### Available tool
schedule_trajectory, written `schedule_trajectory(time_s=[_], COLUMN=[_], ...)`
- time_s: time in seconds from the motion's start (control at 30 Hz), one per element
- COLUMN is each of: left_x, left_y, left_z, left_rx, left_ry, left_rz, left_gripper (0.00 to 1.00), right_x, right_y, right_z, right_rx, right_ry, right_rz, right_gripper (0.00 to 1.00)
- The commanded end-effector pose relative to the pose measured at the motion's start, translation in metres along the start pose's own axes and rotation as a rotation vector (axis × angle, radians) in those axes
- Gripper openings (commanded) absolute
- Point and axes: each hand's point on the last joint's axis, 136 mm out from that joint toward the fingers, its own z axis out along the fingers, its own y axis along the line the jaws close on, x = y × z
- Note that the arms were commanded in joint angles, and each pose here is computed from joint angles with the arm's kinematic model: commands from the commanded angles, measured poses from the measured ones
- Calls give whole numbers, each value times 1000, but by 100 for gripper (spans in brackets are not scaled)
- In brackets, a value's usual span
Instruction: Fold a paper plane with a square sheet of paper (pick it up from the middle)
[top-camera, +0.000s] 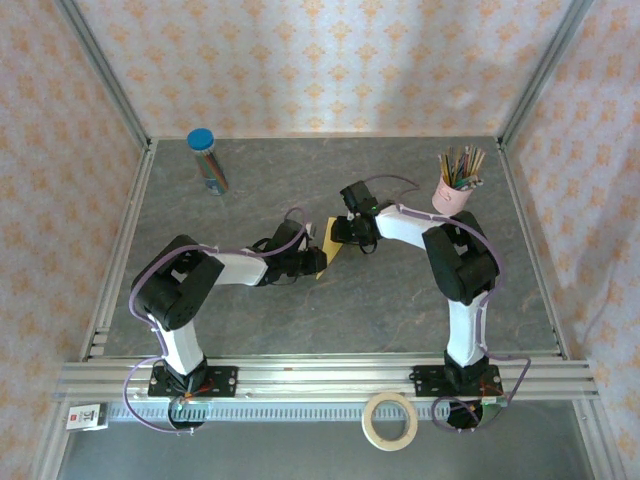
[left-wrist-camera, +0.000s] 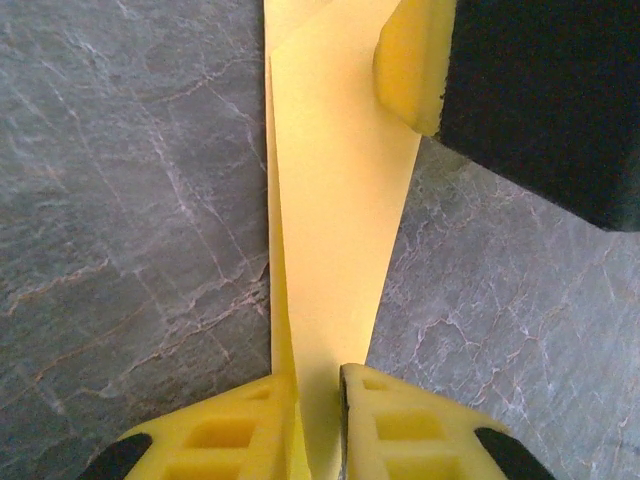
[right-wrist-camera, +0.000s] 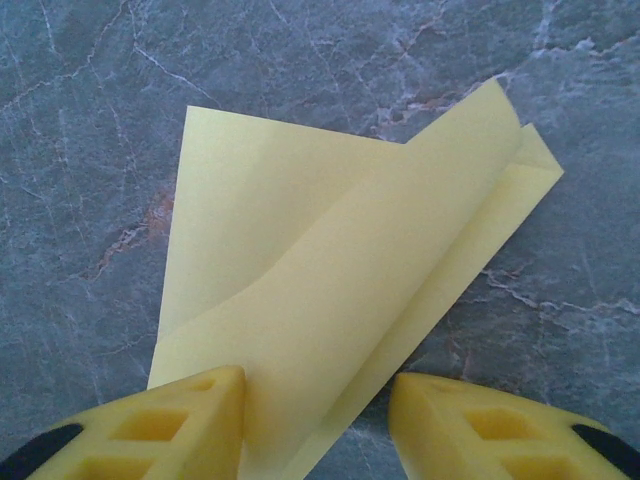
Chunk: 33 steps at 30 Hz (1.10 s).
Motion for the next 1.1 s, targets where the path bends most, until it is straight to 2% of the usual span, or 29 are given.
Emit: schedule_trajectory(time_s=[0.0, 0.5, 0.8, 1.07], left_x=[13, 18, 23, 29], left_y=[19, 22, 29, 29], left_z=[6, 8, 11, 16], left_rx=[-39, -38, -49, -35], left_ry=[31, 52, 68, 101], left_rz=[-28, -29, -46, -47], left_gripper=[17, 22, 18, 16], right_x=[38, 34, 30, 6], right_y=[-36, -37, -36, -21], right_z=[48, 44, 39, 16], right_rx=[95, 76, 68, 15], right_ry=[98, 78, 68, 1], right_rz=[21, 31, 30, 27], right_gripper=[44, 42, 41, 40])
